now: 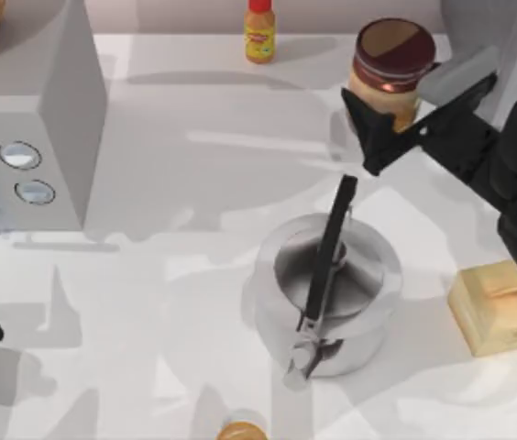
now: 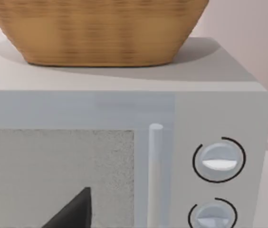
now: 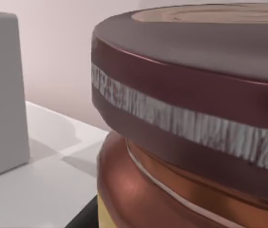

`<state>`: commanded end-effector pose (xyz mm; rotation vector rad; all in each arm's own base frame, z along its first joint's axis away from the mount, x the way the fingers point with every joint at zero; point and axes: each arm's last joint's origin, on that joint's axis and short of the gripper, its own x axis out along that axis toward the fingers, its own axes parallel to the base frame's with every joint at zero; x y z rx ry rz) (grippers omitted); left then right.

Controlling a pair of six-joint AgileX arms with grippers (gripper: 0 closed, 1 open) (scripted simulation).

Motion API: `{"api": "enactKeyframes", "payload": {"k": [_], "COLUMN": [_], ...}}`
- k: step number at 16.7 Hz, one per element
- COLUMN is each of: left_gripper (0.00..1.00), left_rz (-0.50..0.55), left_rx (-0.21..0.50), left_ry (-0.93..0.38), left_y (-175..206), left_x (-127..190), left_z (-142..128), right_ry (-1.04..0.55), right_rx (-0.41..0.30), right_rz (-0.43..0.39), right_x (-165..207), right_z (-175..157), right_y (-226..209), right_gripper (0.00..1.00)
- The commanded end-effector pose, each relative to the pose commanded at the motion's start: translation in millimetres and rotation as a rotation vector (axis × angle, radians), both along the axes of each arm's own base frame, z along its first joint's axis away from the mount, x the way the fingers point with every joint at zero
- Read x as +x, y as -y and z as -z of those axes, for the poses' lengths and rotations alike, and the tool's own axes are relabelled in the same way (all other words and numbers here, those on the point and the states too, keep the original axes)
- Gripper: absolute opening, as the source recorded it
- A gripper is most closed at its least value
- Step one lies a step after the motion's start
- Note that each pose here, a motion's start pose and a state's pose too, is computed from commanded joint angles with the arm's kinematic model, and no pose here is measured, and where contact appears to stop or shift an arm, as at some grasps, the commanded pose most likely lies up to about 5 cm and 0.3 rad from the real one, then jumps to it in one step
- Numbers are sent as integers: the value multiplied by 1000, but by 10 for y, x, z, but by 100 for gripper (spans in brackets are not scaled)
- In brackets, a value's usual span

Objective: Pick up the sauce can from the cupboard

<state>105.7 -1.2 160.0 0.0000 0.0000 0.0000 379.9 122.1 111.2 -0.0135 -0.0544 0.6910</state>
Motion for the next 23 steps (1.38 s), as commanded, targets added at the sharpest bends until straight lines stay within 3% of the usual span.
{"api": "enactKeyframes", "payload": {"k": [3,10,17,23], "left_gripper": [100,100,100,100], "left_rz": [0,0,0,0], "left_rx": [0,0,0,0], "left_ry": [0,0,0,0], "left_y": [0,0,0,0], "left_x": [0,0,0,0], "left_z": [0,0,0,0], "right_ry": [-55,-62,5,-57], "right_rx": [-10,-8,10,-10], "right_rz": [-71,-61,-49,-73], "right_x": [-85,-54,296,336], "right_z": [255,272,272,525], "right_y": [-171,-156,-395,-593], "right_gripper": [0,0,0,0]}}
